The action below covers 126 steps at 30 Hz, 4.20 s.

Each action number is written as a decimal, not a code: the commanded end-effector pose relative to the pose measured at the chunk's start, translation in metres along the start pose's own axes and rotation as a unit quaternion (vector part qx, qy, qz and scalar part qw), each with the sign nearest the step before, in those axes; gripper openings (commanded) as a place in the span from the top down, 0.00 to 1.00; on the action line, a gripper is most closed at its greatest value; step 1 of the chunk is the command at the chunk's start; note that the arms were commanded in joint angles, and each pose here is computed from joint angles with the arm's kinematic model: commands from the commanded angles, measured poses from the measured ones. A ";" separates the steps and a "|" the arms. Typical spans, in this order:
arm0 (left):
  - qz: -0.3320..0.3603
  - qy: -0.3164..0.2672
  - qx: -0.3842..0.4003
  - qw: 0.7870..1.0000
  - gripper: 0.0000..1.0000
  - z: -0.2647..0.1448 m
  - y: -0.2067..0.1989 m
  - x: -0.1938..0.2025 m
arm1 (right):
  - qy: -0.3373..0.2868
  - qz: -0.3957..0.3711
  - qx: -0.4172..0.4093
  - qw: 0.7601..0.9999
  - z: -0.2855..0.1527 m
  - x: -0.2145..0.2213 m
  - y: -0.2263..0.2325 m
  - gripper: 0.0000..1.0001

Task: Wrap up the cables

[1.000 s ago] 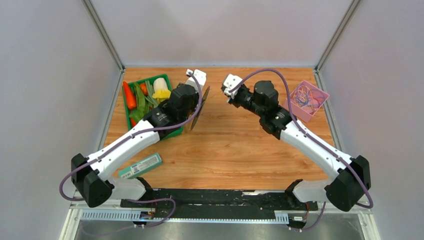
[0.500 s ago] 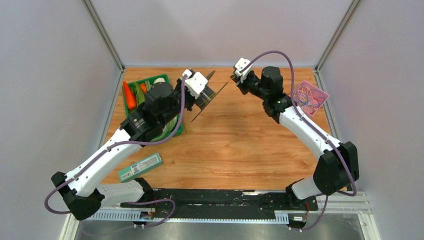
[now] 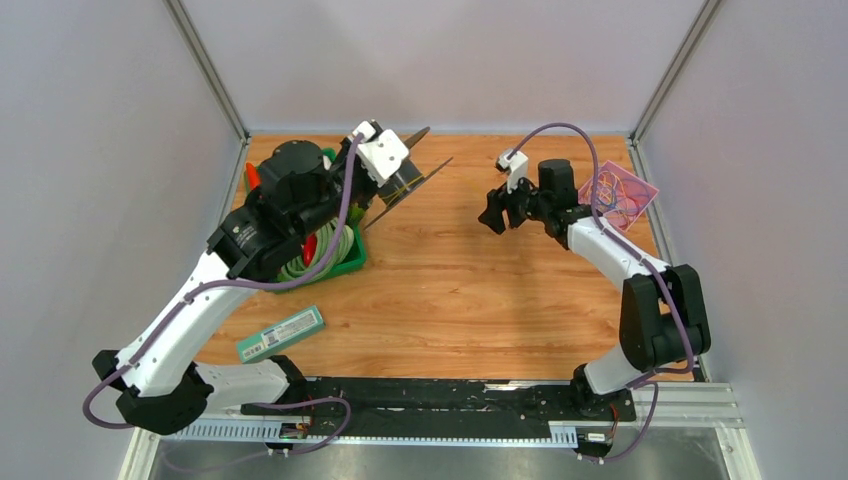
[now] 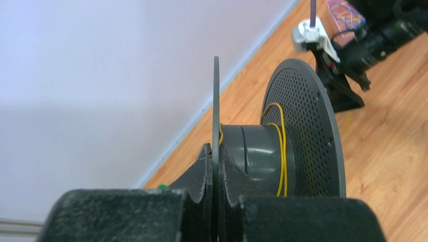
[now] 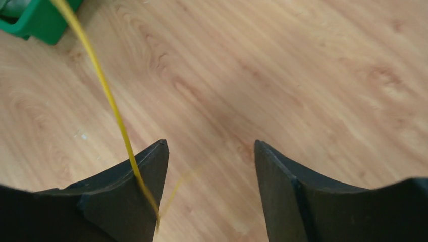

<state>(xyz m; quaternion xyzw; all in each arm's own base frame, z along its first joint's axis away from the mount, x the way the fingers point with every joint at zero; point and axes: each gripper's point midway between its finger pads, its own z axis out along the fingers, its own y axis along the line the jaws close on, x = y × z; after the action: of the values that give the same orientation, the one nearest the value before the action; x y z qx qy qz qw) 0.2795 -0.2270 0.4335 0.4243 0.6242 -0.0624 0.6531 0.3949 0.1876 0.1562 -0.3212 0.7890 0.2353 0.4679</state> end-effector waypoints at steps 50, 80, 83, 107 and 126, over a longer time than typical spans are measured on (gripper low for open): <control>-0.234 -0.012 -0.252 0.939 1.00 -0.010 0.085 -0.028 | -0.114 -0.158 -0.059 0.979 -0.035 -0.046 0.110 0.30; -0.244 0.012 -0.212 0.946 1.00 0.005 0.051 -0.023 | -0.127 -0.596 -0.107 0.786 0.052 0.000 0.207 0.34; -0.239 0.016 -0.218 0.946 1.00 0.005 0.051 -0.021 | -0.117 -0.604 -0.066 0.786 0.064 -0.004 0.197 0.37; -0.290 -0.031 -0.278 0.915 1.00 -0.012 0.075 -0.038 | -0.100 -0.197 -0.113 0.969 -0.013 -0.021 0.192 0.32; -0.379 -0.070 -0.313 0.868 1.00 -0.022 0.095 -0.061 | -0.032 0.387 0.010 0.921 0.048 -0.033 0.149 0.31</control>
<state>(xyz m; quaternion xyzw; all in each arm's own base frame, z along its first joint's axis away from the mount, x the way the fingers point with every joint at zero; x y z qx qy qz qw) 0.3109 -0.1839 0.5020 -0.0253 0.7105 -0.0910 0.6974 0.3021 0.3128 0.1439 -0.0571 0.8571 0.3634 0.3607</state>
